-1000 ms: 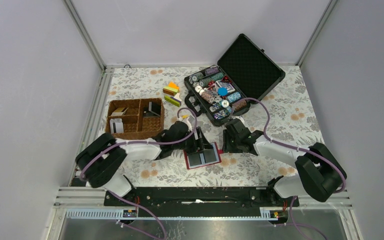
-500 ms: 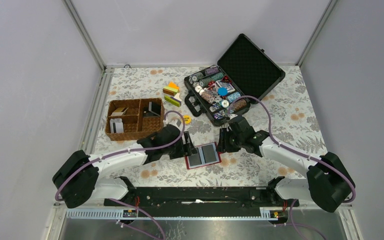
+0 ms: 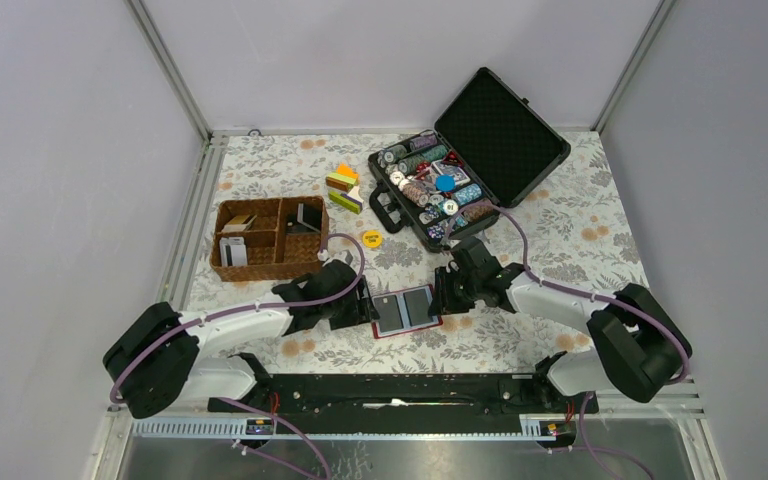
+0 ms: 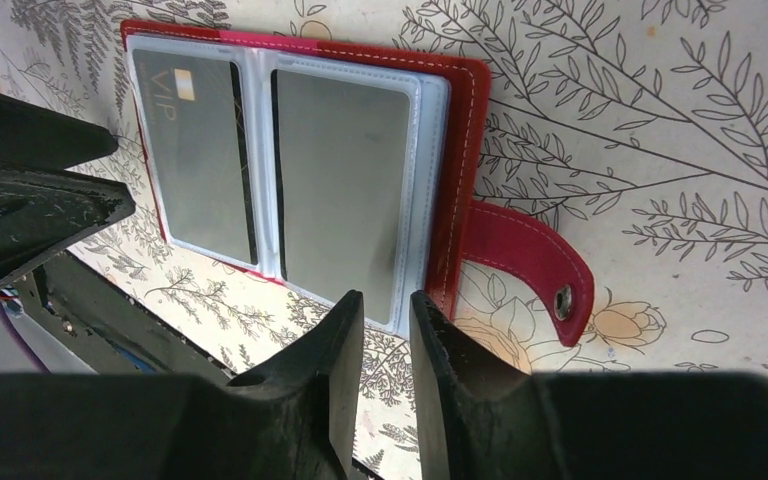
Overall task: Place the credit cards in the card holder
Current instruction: Turn over the card slot in the card holder.
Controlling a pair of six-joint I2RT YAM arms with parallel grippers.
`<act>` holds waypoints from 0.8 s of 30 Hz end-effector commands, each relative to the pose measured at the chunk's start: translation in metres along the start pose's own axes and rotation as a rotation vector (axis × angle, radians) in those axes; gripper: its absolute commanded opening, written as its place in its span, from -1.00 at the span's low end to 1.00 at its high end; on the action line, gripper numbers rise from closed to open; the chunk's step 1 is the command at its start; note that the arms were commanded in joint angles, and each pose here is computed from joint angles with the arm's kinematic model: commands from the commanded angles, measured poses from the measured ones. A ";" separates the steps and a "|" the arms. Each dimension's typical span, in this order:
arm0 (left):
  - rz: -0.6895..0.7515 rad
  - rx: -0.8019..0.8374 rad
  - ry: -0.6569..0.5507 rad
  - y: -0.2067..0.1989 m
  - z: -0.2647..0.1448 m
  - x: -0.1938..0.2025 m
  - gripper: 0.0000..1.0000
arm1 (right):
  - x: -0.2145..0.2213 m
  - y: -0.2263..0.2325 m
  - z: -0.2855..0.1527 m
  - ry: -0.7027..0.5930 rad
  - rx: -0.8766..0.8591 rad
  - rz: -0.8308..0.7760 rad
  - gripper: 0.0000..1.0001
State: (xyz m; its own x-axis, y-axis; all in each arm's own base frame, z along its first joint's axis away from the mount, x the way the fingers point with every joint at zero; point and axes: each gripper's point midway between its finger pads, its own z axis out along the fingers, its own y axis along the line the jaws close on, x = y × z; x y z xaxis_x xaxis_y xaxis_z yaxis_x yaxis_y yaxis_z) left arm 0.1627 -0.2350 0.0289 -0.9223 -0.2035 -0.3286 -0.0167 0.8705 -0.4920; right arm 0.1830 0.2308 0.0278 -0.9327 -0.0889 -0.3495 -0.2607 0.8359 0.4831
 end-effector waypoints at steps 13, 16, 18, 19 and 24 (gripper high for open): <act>-0.010 -0.008 -0.019 0.007 0.017 0.000 -0.11 | 0.006 -0.002 0.016 0.023 -0.022 0.016 -0.49; -0.013 -0.014 -0.015 0.010 0.019 0.002 -0.19 | 0.004 0.003 0.014 0.012 -0.043 0.036 -0.54; -0.011 -0.015 -0.013 0.011 0.019 0.002 -0.25 | -0.001 0.010 0.012 -0.011 -0.072 0.044 -0.56; -0.011 -0.015 -0.015 0.011 0.019 0.002 -0.27 | -0.005 0.014 0.011 -0.024 -0.090 0.047 -0.56; -0.008 -0.018 -0.012 0.012 0.021 0.003 -0.37 | -0.009 0.028 0.008 -0.040 -0.156 0.070 -0.57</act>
State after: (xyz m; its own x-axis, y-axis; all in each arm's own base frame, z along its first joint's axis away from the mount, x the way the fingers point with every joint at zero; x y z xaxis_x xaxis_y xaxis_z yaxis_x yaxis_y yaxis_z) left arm 0.1724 -0.2461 0.0215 -0.9121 -0.2256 -0.3422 -0.0131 0.8506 -0.5257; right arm 0.1834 0.2456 0.0209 -0.9456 -0.0447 -0.3223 -0.2269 0.8004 0.5549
